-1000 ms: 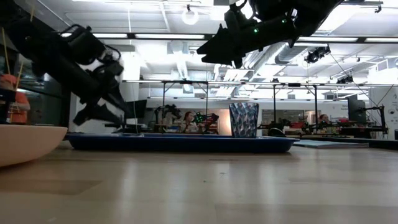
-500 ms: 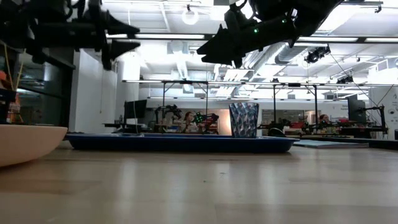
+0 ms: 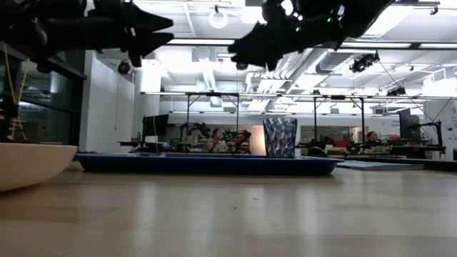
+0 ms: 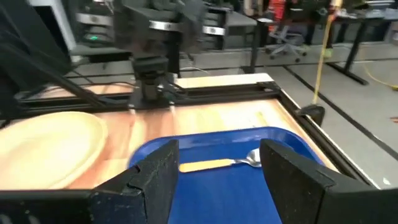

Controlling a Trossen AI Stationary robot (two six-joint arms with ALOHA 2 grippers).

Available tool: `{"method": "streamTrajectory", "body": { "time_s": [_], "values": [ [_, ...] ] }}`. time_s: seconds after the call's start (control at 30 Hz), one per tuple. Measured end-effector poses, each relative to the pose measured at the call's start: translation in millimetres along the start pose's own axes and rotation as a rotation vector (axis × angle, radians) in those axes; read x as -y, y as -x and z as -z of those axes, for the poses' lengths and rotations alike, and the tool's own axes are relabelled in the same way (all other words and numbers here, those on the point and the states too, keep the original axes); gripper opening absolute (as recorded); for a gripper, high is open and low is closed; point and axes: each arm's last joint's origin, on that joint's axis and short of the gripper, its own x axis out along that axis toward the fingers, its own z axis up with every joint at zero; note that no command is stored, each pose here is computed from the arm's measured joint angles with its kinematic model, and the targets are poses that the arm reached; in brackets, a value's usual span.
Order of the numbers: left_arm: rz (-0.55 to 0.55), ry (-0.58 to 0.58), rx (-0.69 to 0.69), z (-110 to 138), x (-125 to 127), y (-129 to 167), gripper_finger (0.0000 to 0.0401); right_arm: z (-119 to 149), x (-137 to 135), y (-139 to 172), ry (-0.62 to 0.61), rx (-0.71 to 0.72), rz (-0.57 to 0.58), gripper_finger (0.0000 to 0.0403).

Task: Pick and place plate/cup/fork/spoon on tray
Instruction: Put the blue fork to the right of the orange spoon on the blue serving tray

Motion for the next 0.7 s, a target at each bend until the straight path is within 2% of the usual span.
{"method": "streamTrajectory", "body": {
  "time_s": [0.1,0.27,0.37,0.47,0.6,0.7],
  "values": [
    [0.015,-0.008,0.004,-9,-2,-9,0.0177,-9,-2,15,0.004,-0.029,-0.002,0.0216],
    [0.104,-0.003,-0.029,-21,-2,-24,0.0177,-19,-11,50,-0.012,-0.146,-0.009,0.0216],
    [0.107,-0.021,-0.028,-25,-1,-27,0.0177,-21,-25,71,-0.008,-0.227,-0.006,0.0216],
    [0.103,-0.024,-0.024,-25,-1,-28,0.0177,-20,-37,94,-0.018,-0.321,0.044,0.0216],
    [0.104,-0.026,-0.016,-27,-1,-27,0.0177,-14,-50,126,-0.104,-0.452,0.125,0.0216],
    [0.103,-0.024,-0.026,-26,-1,-27,0.0177,-6,-57,145,-0.231,-0.554,0.186,0.0216]
  ]
}}
